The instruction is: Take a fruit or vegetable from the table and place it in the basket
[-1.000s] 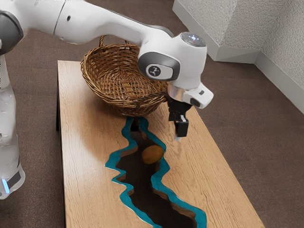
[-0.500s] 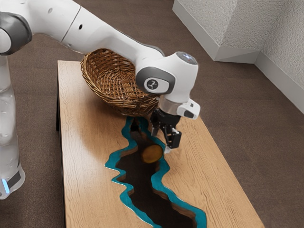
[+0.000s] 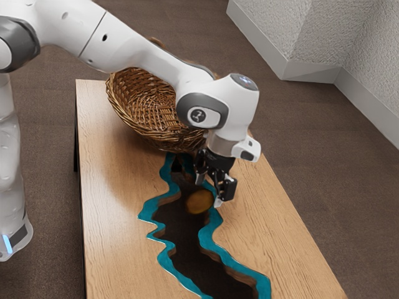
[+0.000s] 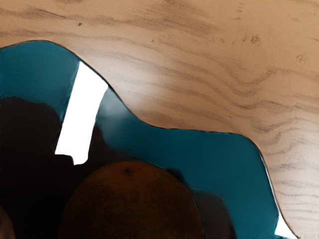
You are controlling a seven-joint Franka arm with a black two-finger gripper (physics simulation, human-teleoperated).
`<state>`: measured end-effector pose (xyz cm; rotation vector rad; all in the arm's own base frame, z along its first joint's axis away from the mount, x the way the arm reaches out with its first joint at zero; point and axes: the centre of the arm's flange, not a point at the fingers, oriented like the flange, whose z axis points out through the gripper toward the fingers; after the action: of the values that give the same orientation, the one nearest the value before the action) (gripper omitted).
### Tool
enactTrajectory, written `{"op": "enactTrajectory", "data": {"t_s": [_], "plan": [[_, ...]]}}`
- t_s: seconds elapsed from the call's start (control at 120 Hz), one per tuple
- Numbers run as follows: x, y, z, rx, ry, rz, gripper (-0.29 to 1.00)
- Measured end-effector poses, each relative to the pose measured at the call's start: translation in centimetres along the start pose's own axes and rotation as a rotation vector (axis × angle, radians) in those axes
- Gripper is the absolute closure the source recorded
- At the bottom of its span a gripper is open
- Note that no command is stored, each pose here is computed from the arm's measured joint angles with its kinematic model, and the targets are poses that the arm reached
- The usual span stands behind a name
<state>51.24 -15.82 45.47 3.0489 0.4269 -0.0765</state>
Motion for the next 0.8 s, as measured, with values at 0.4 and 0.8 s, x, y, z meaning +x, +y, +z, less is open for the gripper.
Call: {"op": "enactTrajectory", "data": {"t_s": [0.4, 0.8], "plan": [[0.6, -1.8, 1.6, -0.01, -0.039, -0.064, 0.0], [-0.7, -0.3, 2.9, -0.023, -0.062, -0.051, 0.0]]}}
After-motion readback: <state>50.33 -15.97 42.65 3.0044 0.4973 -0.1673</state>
